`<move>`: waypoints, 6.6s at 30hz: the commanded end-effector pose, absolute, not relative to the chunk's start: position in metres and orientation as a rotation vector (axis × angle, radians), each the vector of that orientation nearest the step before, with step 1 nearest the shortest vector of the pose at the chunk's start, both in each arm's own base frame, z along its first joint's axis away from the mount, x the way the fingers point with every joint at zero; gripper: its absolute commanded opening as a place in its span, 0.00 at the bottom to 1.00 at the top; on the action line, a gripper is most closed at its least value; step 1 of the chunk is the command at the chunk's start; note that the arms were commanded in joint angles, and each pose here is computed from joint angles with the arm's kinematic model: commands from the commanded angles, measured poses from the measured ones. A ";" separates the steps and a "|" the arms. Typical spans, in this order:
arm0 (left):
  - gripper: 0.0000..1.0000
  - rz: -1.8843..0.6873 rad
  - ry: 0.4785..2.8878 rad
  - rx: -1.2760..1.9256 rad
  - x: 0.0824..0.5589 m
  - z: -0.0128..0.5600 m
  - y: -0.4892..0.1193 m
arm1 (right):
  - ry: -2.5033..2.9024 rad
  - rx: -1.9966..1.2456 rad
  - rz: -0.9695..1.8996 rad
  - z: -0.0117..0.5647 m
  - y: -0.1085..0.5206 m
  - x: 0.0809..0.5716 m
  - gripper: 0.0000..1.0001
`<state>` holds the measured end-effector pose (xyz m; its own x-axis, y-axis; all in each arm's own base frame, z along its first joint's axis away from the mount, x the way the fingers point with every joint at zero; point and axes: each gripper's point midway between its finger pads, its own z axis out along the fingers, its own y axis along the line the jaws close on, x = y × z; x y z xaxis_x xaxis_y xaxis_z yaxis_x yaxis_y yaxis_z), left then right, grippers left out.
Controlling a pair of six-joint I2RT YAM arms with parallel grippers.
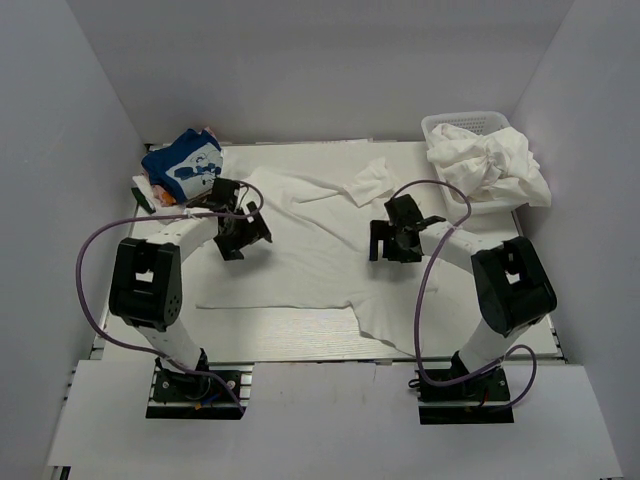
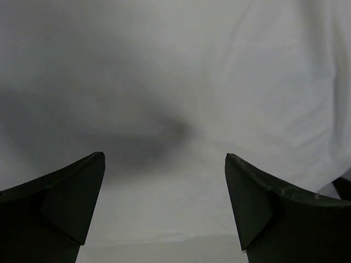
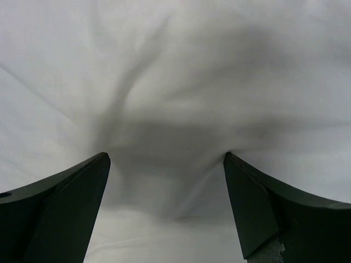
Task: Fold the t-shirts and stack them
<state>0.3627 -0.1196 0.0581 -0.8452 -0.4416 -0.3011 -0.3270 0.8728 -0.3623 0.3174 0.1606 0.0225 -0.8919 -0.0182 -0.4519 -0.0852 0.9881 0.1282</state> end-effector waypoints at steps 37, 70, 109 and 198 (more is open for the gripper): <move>1.00 -0.298 2.456 -0.618 0.326 0.175 -0.091 | 2.471 0.200 0.437 0.107 0.183 0.413 0.90; 1.00 -0.127 2.551 -0.605 0.332 0.153 -0.075 | 2.117 -0.157 0.443 0.140 0.231 0.623 0.37; 1.00 0.104 2.417 -0.805 0.567 0.034 -0.059 | 2.664 0.054 -0.036 0.014 0.088 0.434 0.90; 0.00 0.186 2.465 -1.504 0.150 0.029 -0.017 | 3.191 -0.034 0.258 0.078 0.138 0.045 0.00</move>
